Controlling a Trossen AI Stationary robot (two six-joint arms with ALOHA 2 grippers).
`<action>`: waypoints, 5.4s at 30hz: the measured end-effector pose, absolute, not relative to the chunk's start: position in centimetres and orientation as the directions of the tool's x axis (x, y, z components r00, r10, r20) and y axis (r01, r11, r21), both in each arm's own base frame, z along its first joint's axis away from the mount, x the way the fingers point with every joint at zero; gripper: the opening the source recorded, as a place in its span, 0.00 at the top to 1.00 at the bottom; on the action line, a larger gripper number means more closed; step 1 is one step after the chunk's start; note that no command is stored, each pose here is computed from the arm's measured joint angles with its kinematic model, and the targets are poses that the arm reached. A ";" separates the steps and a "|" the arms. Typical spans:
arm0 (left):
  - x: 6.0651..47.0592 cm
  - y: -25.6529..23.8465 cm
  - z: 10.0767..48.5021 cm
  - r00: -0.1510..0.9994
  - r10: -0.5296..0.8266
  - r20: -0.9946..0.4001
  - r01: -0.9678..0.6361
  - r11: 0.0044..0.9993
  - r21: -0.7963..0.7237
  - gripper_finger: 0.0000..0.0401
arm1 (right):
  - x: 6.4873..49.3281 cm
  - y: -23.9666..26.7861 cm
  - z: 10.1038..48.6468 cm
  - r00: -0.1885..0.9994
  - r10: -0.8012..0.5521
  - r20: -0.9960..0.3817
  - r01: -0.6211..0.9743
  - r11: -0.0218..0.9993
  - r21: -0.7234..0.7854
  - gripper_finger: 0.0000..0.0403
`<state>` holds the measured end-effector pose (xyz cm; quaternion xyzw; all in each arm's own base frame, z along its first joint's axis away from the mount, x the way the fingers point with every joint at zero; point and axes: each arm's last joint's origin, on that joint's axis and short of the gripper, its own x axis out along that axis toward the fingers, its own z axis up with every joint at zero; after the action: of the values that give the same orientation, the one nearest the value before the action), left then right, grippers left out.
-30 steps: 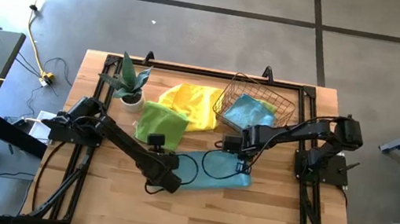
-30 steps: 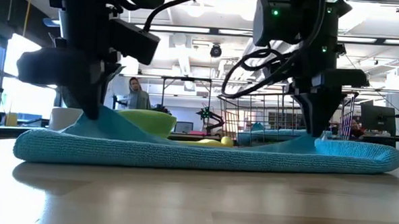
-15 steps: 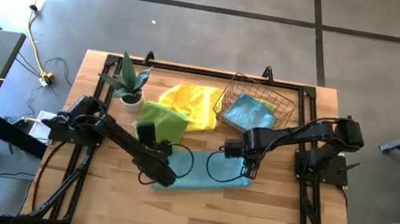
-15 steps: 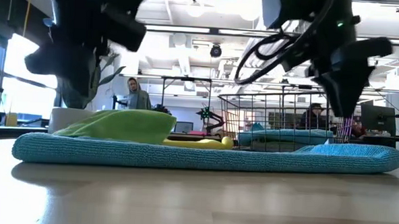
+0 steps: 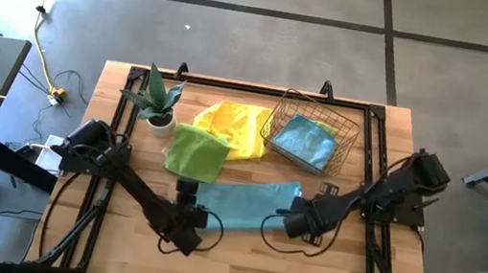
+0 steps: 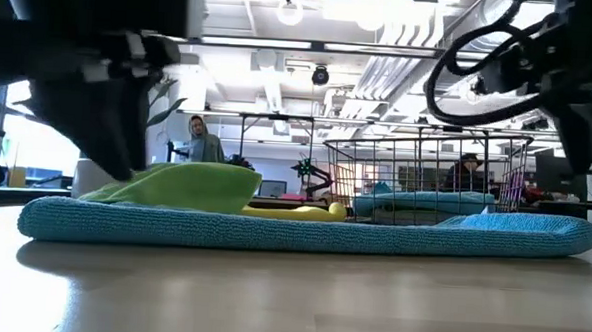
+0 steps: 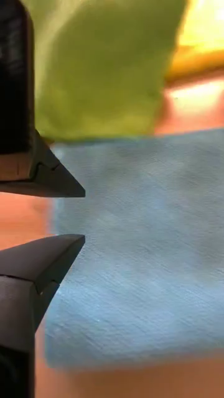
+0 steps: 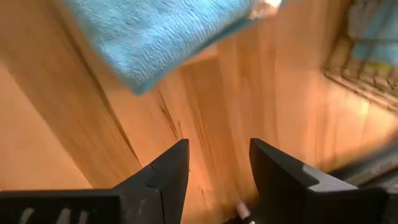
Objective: Fold microfiber towels
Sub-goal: Fold the blue microfiber towel
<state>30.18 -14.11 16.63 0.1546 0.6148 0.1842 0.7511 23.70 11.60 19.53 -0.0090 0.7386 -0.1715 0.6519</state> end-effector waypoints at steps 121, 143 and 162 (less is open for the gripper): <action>26.8 -18.2 22.1 0.726 -0.222 -0.650 0.061 0.964 -0.260 0.90 | 39.9 13.0 20.7 0.324 0.035 -0.945 0.276 0.952 0.130 1.00; 25.4 -19.7 21.9 0.698 -0.248 -0.672 0.079 0.959 -0.272 0.90 | 44.5 15.1 23.6 0.524 0.028 -0.851 0.095 0.991 0.091 1.00; 24.6 -20.5 21.8 0.679 -0.267 -0.684 0.085 0.954 -0.288 0.90 | 46.4 16.1 21.1 0.535 0.172 -0.827 -0.110 0.985 0.134 0.70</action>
<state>24.63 -20.52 21.77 -0.1168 0.3885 -0.0968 0.9089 46.39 16.12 21.15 0.0329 0.4756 0.0805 0.8754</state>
